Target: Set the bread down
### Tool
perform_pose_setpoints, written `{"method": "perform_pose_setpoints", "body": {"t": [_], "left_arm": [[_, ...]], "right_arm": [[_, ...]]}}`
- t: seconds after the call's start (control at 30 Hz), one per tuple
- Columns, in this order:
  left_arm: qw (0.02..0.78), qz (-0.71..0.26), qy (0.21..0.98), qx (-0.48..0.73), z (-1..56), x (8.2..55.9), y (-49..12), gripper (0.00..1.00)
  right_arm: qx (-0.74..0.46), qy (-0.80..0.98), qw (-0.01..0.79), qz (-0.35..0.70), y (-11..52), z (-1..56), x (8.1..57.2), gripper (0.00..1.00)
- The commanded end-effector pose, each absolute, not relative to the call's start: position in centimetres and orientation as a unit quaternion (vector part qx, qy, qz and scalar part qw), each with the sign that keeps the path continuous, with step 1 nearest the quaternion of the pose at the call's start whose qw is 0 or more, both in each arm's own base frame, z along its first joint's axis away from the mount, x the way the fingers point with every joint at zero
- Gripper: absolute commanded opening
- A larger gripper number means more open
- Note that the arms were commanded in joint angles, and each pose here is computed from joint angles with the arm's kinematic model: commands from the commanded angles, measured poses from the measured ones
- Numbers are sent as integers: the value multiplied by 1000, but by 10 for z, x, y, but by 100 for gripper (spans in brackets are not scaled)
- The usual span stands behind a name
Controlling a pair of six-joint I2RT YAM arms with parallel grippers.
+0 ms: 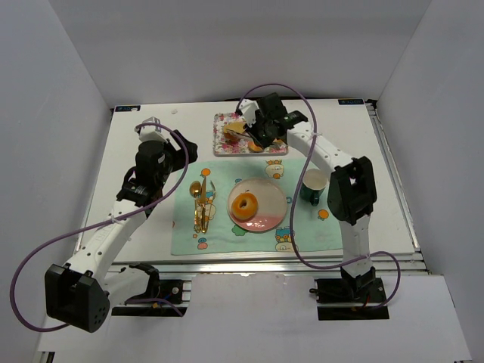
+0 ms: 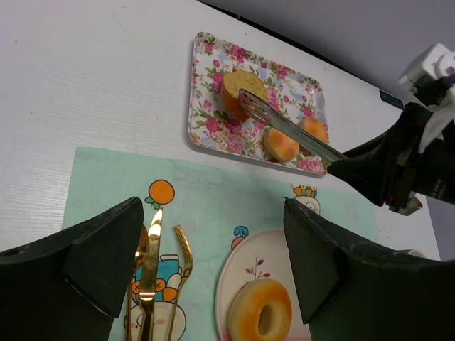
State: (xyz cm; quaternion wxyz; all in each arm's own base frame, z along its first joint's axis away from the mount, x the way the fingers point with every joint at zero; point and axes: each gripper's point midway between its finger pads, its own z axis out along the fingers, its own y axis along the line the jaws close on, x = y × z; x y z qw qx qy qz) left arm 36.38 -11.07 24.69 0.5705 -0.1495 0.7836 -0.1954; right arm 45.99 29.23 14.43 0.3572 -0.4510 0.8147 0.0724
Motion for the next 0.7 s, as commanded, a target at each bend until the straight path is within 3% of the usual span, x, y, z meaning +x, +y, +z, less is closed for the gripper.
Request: {"method": "perform_pose_setpoints", "body": {"t": [0.0, 0.27, 0.5, 0.67], "left_arm": [[583, -196, 774, -150, 259, 362, -107, 89], [587, -194, 771, -153, 264, 360, -104, 89], [589, -195, 769, -151, 266, 362, -104, 89], [587, -199, 771, -148, 264, 365, -107, 89]], "right_arm": [[-474, 759, 430, 120, 306, 220, 446, 6], [-552, 679, 455, 166, 280, 260, 373, 0], [-620, 642, 418, 169, 228, 228, 290, 0], [-630, 648, 405, 143, 187, 209, 256, 0]]}}
